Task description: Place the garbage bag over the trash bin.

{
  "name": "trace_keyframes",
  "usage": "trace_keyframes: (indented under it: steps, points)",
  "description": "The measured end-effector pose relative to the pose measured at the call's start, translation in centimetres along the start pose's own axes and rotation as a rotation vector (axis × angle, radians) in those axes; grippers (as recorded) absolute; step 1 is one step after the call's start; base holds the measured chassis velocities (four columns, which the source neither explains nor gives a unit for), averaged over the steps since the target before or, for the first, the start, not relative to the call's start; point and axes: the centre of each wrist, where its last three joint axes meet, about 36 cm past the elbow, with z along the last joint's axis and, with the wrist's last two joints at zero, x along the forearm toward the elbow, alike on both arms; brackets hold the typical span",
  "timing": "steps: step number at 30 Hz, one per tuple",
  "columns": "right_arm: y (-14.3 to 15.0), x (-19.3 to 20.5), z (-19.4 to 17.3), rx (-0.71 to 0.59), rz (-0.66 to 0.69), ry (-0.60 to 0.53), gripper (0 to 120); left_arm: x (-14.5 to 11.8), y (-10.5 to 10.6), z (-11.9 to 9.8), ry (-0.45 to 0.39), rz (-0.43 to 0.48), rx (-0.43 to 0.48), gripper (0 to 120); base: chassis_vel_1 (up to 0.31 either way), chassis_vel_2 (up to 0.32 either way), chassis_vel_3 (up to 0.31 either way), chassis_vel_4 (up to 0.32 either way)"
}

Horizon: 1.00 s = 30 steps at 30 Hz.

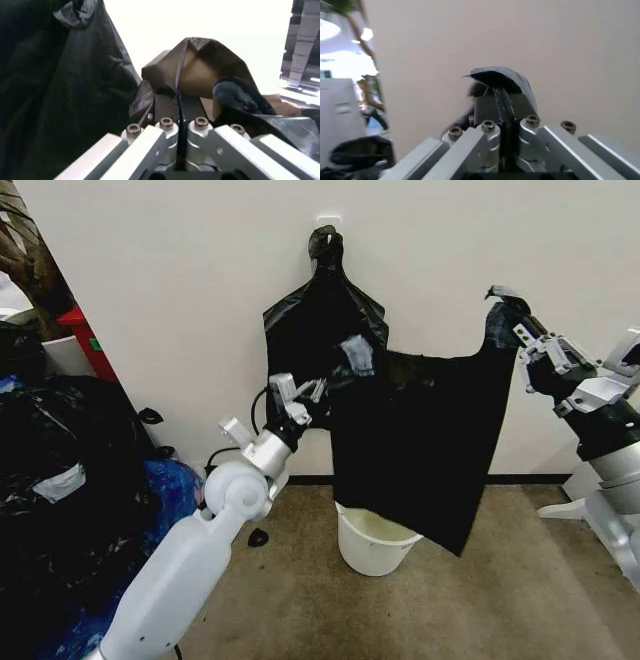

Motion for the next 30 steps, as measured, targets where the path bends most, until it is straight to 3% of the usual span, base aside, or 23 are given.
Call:
trace_keyframes:
  steps: [10, 17, 24, 30]
  points:
    - [0.0, -2.6, 5.7, -0.097, -0.004, -0.012, 0, 0.9, 1.2, 2.8, 0.050, -0.046, 0.001, 0, 0.000, 0.000, 0.000, 0.000]
    - [-1.5, -2.7, 10.6, -0.158, 0.083, -0.016, 0, 2.3, 2.3, 3.2, 0.063, -0.071, -0.054, 0, 0.000, 0.000, 0.000, 0.000]
    - [-2.2, -5.1, 11.8, -0.157, 0.087, -0.039, 0, 2.4, 3.9, 2.8, 0.041, -0.137, -0.104, 0, 0.000, 0.000, 0.000, 0.000]
    - [-3.0, -4.7, 13.3, -0.162, 0.124, -0.010, 0, 3.8, 4.4, 4.6, 0.075, -0.163, -0.102, 0, 0.000, 0.000, 0.000, 0.000]
